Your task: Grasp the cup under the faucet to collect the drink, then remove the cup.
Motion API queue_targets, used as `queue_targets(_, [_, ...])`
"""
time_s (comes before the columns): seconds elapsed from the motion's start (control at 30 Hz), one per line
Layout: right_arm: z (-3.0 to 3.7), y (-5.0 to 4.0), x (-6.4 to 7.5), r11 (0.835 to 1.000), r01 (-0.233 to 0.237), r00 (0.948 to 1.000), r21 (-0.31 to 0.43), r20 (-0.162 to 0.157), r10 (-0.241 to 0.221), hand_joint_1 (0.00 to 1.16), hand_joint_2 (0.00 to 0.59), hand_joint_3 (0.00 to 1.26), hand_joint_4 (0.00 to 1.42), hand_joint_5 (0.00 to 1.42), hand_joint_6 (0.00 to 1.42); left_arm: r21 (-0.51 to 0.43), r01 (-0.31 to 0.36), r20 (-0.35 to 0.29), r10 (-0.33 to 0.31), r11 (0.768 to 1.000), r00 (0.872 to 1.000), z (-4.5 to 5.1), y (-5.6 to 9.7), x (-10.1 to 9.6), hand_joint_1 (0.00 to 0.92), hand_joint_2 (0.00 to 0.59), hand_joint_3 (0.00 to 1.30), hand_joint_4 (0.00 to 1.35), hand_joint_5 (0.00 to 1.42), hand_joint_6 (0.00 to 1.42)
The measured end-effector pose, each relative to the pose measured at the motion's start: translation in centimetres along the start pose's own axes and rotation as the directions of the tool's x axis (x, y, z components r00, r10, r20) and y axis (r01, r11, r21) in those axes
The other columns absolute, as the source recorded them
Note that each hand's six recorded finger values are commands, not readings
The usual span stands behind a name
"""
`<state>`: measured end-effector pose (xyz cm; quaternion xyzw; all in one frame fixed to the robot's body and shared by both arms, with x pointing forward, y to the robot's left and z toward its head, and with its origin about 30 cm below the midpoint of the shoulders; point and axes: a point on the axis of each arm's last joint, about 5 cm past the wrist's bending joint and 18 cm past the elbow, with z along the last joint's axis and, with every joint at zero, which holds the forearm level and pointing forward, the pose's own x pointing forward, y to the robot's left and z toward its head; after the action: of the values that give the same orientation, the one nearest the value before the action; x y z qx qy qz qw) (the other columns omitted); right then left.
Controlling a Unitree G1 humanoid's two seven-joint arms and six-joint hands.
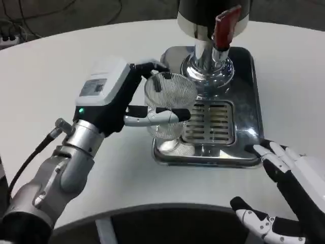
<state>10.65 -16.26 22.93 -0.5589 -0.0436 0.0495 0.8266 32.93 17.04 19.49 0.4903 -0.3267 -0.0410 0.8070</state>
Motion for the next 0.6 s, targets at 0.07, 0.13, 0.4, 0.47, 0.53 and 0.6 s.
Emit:
queue_targets(0.07, [-0.11, -0.06, -0.1, 1.0, -0.001, 1.0, -0.007, 0.002, 0.001, 0.41, 0.375, 0.1, 0.0, 0.0, 0.0, -0.01, 0.003, 0.006, -0.002, 1.0, 1.0, 0.32, -0.4, 0.3, 0.486, 0.196, 1.07, 1.26, 1.42, 1.42])
queue_targets(0.13, [-0.23, -0.14, -0.1, 1.0, 0.001, 1.0, -0.012, 0.01, -0.001, 0.41, 0.375, 0.1, 0.0, 0.0, 0.0, -0.02, 0.002, 0.012, -0.002, 1.0, 1.0, 0.66, -0.8, 0.6, 0.487, 0.198, 1.07, 1.26, 1.42, 1.42])
queue_targets(0.4, [-0.56, -0.23, -0.5, 1.0, 0.009, 0.9993, -0.017, 0.036, -0.009, 0.4, 0.375, 0.1, 0.0, 0.0, 0.0, -0.031, -0.019, 0.043, 0.021, 0.999, 0.999, 1.84, -1.5, 1.9, 0.483, 0.198, 1.07, 1.24, 1.42, 1.42])
queue_targets(0.47, [-0.67, -0.26, -0.6, 1.0, 0.01, 0.9993, -0.016, 0.037, -0.01, 0.4, 0.375, 0.1, 0.0, 0.0, 0.0, -0.023, -0.02, 0.044, 0.021, 1.0, 0.999, 1.95, -1.5, 2.2, 0.483, 0.198, 1.07, 1.24, 1.42, 1.42])
queue_targets(0.53, [-0.74, -0.26, -0.7, 1.0, 0.01, 0.9993, -0.014, 0.037, -0.009, 0.4, 0.375, 0.1, 0.0, 0.0, 0.0, -0.019, -0.02, 0.04, 0.02, 1.0, 0.999, 1.96, -1.6, 2.3, 0.482, 0.198, 1.07, 1.24, 1.42, 1.42])
queue_targets(0.6, [-0.81, -0.27, -0.7, 1.0, 0.009, 0.9992, -0.011, 0.038, -0.009, 0.4, 0.375, 0.1, 0.0, 0.0, 0.0, -0.013, -0.015, 0.03, 0.016, 1.0, 0.999, 1.91, -1.6, 2.5, 0.482, 0.198, 1.07, 1.24, 1.42, 1.42])
